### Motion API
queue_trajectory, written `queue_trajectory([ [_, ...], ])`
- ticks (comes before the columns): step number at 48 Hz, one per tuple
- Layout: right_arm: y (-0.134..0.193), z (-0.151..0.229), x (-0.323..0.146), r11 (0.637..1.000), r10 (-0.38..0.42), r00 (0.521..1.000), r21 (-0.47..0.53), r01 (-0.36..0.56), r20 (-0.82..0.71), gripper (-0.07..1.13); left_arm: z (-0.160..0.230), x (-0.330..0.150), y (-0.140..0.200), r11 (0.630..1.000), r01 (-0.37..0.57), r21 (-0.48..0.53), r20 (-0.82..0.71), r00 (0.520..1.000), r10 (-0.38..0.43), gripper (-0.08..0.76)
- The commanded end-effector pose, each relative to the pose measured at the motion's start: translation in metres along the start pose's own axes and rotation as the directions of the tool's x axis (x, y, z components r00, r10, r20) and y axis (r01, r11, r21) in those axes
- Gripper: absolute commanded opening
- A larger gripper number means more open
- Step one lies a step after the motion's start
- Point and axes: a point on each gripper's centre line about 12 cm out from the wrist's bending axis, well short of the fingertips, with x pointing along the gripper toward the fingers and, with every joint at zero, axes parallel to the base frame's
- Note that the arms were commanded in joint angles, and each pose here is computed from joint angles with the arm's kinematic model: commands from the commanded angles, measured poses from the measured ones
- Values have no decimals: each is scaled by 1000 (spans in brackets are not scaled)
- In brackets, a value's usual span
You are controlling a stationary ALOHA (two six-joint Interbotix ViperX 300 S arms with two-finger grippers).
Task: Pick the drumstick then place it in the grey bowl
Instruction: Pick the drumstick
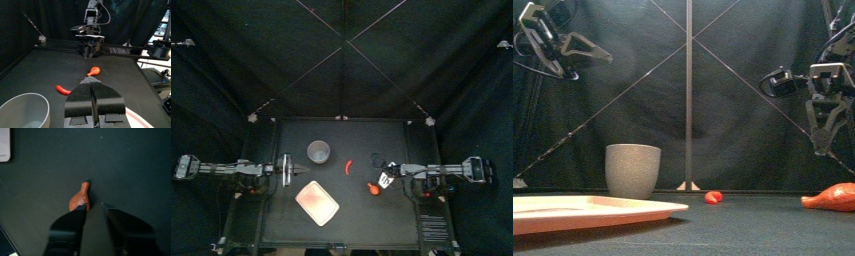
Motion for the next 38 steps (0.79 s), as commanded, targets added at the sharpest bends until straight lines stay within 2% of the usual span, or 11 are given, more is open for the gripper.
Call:
queue_trajectory([
  [1,8,9,3,1000,7,1000,6,-7,21,1075,5,1,1,1000,-6,-2,16,1000,7,-22],
  [13,8,6,31,996,-28,998,87,32,-50,1044,1,1,2,1000,-10,-2,8,1000,10,-22],
  [38,24,8,72,995,-61,987,74,72,-146,1035,-7,-1,3,1000,-16,-2,-10,1000,16,-22],
])
